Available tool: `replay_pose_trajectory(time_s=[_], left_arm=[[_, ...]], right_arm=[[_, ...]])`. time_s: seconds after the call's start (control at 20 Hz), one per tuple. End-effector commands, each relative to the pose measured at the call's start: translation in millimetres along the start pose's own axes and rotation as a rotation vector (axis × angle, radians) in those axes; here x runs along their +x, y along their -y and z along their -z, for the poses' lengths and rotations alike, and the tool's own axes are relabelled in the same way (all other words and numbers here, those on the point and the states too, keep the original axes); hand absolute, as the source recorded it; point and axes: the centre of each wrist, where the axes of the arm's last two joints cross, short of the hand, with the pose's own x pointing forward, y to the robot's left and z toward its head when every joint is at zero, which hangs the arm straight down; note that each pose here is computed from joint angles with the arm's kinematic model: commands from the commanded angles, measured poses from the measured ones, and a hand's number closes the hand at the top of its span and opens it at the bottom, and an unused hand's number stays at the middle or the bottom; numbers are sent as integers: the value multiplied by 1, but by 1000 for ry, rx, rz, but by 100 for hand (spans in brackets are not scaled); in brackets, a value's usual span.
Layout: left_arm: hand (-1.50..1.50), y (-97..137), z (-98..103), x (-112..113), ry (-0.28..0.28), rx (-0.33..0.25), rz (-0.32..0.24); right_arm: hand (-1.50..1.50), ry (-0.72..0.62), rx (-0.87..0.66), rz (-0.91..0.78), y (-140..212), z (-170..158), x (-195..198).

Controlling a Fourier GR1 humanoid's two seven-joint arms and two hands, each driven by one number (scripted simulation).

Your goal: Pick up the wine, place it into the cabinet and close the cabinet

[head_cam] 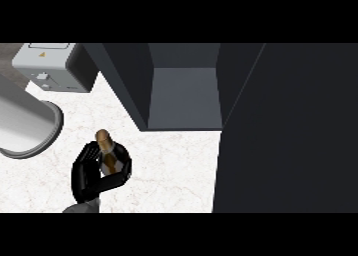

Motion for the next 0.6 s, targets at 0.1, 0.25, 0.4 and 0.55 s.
replay_pose_trajectory(time_s=[0.1,0.25,0.4,0.55], left_arm=[[150,-59,10,24,-56,-323,11],[150,-66,26,29,9,-316,-40],[150,-73,17,30,71,-325,19],[150,-66,7,35,156,-295,19]], right_arm=[[-150,56,44,51,-8,-13,18],[-150,51,41,34,-1,-24,18],[-150,52,40,49,-12,-5,17],[-150,38,34,44,5,-22,12]])
